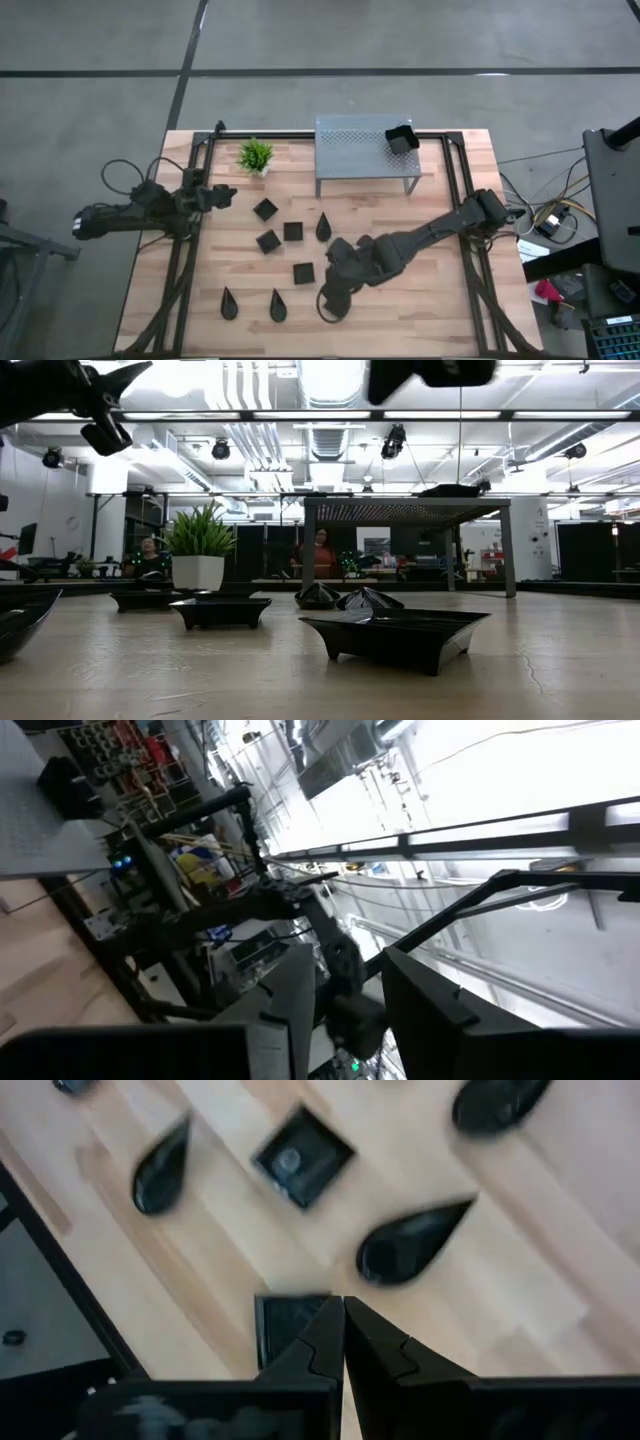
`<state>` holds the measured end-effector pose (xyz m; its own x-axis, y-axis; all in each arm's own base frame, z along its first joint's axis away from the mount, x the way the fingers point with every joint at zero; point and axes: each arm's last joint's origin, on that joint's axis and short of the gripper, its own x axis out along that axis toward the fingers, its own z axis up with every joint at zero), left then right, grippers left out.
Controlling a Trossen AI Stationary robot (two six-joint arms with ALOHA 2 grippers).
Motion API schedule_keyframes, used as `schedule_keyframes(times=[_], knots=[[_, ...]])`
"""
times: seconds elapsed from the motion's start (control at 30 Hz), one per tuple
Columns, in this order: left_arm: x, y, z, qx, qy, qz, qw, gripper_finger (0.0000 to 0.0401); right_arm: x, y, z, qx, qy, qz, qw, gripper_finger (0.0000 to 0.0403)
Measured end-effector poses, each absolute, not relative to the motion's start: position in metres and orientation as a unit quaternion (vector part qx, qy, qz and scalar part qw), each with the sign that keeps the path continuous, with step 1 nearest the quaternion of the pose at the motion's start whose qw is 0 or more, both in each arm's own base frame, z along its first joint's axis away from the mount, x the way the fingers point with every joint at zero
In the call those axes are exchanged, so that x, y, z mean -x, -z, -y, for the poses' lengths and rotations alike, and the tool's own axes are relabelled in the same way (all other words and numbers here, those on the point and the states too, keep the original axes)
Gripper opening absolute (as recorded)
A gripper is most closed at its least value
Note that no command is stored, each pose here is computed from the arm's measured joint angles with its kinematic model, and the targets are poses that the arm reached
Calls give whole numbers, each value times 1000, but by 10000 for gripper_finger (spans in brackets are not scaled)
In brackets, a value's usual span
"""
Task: Pick & Place Mini shaped plates
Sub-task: Put the black drop-shaped plate on the shelf
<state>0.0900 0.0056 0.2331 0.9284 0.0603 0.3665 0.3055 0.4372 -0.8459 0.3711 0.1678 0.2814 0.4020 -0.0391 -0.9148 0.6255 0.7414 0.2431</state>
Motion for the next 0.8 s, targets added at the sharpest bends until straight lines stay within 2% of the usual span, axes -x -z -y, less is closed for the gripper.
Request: schedule_keyframes(times=[0.23,0.4,0.53,0.7,0.8], knots=[[-91,-239,-7,533,59,183,824,110,-351,-254,-198,-324,238,-514,758,8],[-92,-241,-7,545,59,182,816,110,-353,-234,-207,-396,245,-479,744,13],[-93,-242,-7,547,56,177,816,110,-353,-219,-206,-438,265,-461,725,44],[-95,-245,-7,549,55,174,815,110,-351,-205,-196,-470,319,-441,695,107],[-96,-249,-7,550,54,172,815,110,-350,-196,-188,-484,360,-413,682,130]])
